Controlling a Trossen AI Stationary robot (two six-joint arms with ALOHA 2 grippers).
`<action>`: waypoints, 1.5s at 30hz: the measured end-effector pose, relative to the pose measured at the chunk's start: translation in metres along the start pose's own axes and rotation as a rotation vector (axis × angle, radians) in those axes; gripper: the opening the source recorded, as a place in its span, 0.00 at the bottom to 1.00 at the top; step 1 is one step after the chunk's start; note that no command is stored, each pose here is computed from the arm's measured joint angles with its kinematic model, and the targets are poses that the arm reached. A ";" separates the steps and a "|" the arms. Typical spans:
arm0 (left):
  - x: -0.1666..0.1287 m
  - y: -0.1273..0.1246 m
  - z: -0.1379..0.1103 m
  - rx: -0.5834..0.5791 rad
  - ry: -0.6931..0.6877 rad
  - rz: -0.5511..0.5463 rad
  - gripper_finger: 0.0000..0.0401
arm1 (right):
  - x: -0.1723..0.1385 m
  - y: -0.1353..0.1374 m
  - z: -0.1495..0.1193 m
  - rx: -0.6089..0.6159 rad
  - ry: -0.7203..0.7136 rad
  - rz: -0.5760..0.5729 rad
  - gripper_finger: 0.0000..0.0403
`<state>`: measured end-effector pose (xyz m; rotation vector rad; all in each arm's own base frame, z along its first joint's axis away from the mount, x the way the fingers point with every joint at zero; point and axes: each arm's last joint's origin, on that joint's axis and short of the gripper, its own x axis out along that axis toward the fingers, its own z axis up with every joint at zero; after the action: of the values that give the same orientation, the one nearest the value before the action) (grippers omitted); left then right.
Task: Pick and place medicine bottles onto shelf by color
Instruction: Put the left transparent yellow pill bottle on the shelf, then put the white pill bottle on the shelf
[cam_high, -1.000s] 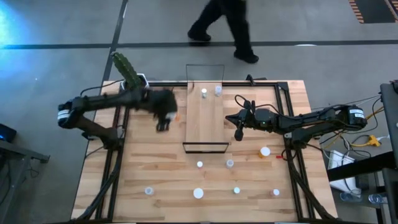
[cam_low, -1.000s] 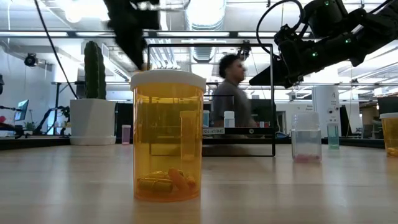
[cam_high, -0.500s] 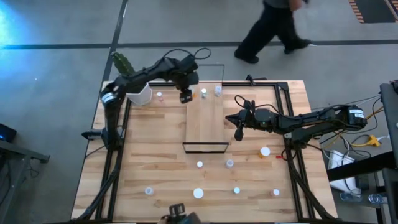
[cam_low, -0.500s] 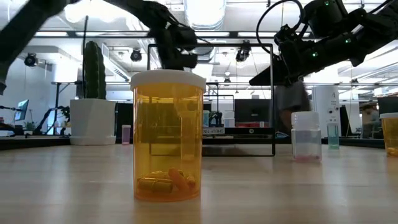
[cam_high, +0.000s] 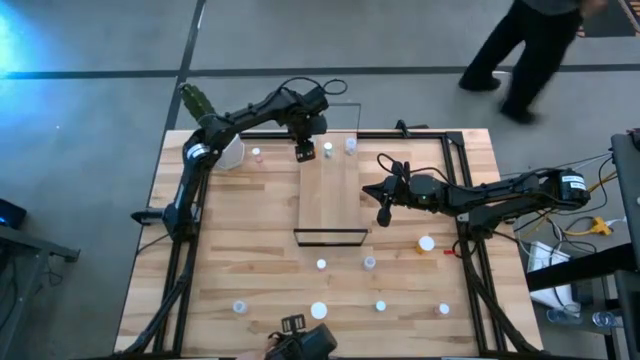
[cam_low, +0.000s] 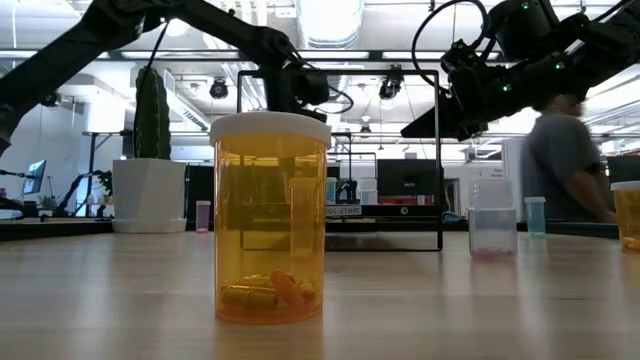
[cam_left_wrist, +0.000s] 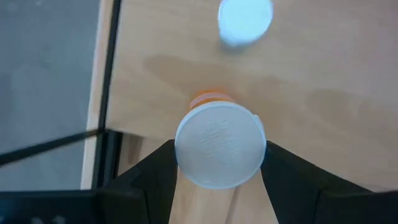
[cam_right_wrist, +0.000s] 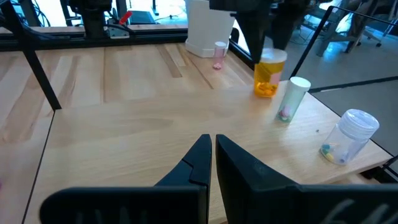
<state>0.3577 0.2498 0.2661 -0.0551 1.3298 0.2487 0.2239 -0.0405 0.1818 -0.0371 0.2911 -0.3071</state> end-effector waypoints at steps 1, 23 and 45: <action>0.001 0.002 -0.002 -0.005 0.014 0.004 0.47 | 0.000 0.000 0.000 0.000 0.000 0.000 0.03; -0.001 0.005 -0.003 -0.011 0.003 0.010 0.54 | 0.000 0.000 0.000 0.001 -0.001 0.001 0.03; -0.138 -0.055 -0.041 0.142 -0.377 0.020 0.43 | -0.007 0.000 0.019 -0.099 0.001 -0.048 0.03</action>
<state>0.3002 0.1688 0.3842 0.1206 0.9696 0.1703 0.2228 -0.0389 0.2022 -0.1416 0.3065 -0.3398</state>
